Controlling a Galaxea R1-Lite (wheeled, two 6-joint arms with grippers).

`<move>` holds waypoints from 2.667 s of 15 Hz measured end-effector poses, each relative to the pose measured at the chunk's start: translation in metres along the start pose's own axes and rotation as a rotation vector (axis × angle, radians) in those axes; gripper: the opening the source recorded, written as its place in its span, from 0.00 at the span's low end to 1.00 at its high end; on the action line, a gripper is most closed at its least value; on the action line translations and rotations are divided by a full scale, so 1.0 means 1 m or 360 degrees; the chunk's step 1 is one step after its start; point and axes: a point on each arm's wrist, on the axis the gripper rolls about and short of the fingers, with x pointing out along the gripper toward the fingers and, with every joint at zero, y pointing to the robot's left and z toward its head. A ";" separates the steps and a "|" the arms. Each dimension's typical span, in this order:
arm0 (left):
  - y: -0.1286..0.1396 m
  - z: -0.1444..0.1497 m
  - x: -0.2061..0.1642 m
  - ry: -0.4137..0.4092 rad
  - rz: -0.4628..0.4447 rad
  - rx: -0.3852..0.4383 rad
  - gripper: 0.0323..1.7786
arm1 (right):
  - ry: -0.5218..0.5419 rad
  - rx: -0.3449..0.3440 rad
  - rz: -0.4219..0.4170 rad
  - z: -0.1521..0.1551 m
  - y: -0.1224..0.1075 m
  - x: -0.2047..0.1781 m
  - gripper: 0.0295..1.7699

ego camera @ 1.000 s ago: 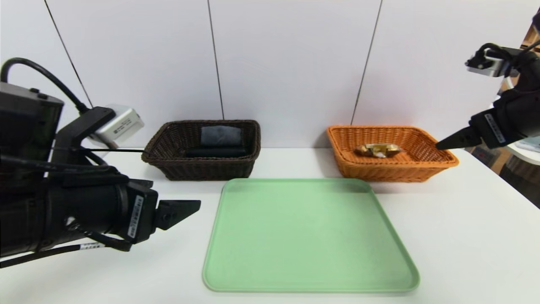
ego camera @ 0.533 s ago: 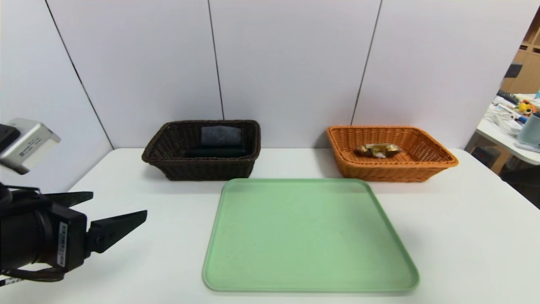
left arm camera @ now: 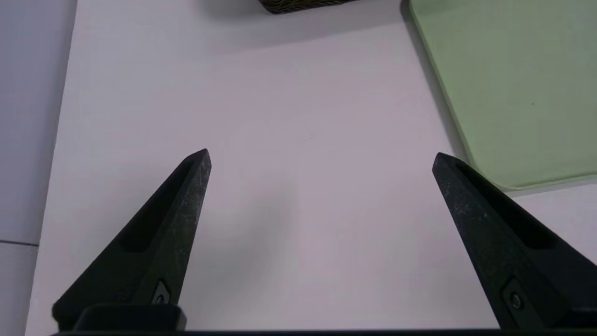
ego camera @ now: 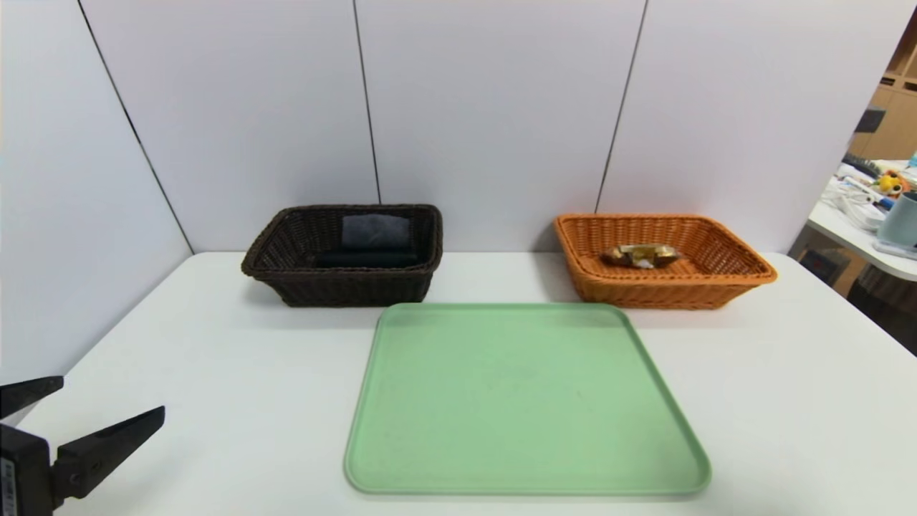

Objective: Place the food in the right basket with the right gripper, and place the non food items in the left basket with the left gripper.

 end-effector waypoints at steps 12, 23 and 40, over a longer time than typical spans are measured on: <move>0.011 -0.067 -0.021 -0.0063 0.0186 0.0041 0.95 | -0.0157 0.0024 0.0076 -0.080 0.012 -0.029 0.96; 0.009 -0.110 -0.023 -0.0164 0.0154 0.0022 0.95 | -0.0477 0.0033 0.0117 -0.128 0.024 -0.019 0.96; 0.006 -0.137 -0.013 -0.0349 0.0044 0.0039 0.95 | -0.0757 0.0009 0.0012 -0.130 0.021 0.016 0.96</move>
